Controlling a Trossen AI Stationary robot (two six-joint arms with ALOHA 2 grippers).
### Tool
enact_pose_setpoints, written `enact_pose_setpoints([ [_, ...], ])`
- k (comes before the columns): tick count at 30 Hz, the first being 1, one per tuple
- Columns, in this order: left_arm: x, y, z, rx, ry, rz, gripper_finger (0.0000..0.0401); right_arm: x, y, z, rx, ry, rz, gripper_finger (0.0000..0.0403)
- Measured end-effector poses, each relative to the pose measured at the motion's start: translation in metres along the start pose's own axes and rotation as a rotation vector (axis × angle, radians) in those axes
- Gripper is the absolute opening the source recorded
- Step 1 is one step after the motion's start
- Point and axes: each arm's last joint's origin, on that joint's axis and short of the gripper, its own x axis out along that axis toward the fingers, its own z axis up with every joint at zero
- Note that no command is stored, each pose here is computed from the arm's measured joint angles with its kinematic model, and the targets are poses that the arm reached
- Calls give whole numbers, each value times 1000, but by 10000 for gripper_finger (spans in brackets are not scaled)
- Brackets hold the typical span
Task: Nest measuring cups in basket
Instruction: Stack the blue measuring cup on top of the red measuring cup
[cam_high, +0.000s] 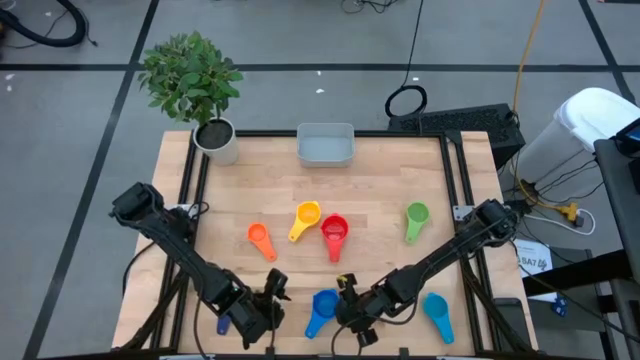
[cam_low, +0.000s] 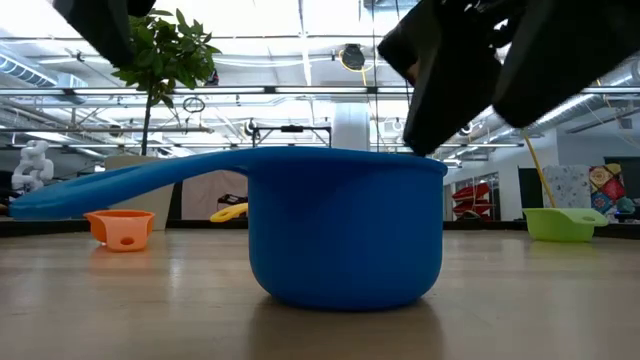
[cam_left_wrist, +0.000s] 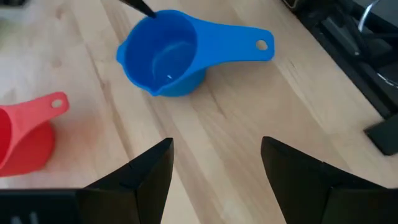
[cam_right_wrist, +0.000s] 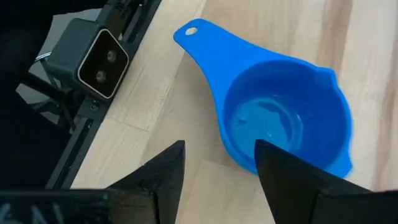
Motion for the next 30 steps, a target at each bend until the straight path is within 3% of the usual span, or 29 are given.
enact_pose_setpoints([
  [14,3,9,3,-13,-19,20,243,3,-19,1,3,-1,-29,187],
  [30,3,9,3,-1,-20,39,243,5,-17,-4,14,20,-3,185],
])
